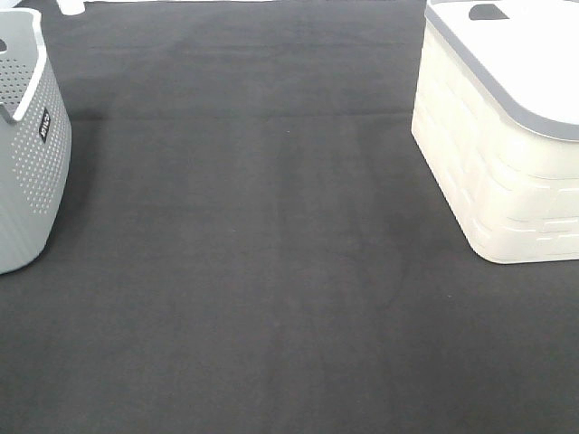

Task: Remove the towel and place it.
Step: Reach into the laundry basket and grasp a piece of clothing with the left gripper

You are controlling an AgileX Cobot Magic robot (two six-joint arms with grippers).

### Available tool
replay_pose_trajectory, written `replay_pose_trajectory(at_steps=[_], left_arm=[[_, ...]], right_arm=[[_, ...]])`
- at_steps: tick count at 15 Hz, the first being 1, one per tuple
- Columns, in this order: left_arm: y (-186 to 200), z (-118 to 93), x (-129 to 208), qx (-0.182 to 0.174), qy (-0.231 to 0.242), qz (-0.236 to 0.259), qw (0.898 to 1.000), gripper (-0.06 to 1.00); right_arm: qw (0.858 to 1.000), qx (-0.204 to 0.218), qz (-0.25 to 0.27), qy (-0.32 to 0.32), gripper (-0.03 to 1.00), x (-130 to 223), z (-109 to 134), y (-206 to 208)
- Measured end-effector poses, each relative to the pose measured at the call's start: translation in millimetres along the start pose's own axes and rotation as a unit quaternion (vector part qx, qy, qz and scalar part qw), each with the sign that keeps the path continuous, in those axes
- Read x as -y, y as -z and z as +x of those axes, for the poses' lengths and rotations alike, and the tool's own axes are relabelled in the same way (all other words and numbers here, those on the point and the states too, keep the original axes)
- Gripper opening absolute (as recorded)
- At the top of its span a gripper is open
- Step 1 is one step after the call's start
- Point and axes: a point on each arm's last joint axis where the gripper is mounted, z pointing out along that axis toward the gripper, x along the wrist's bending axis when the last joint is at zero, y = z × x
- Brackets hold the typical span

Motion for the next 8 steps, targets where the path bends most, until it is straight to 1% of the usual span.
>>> replay_pose_trajectory(at_steps=[8], left_arm=[[0.0,0.0,0.0,0.000,0.000,0.000,1.000,0.79]], right_arm=[[1.000,0.000,0.000,0.000,0.70,0.0,0.0,0.0]])
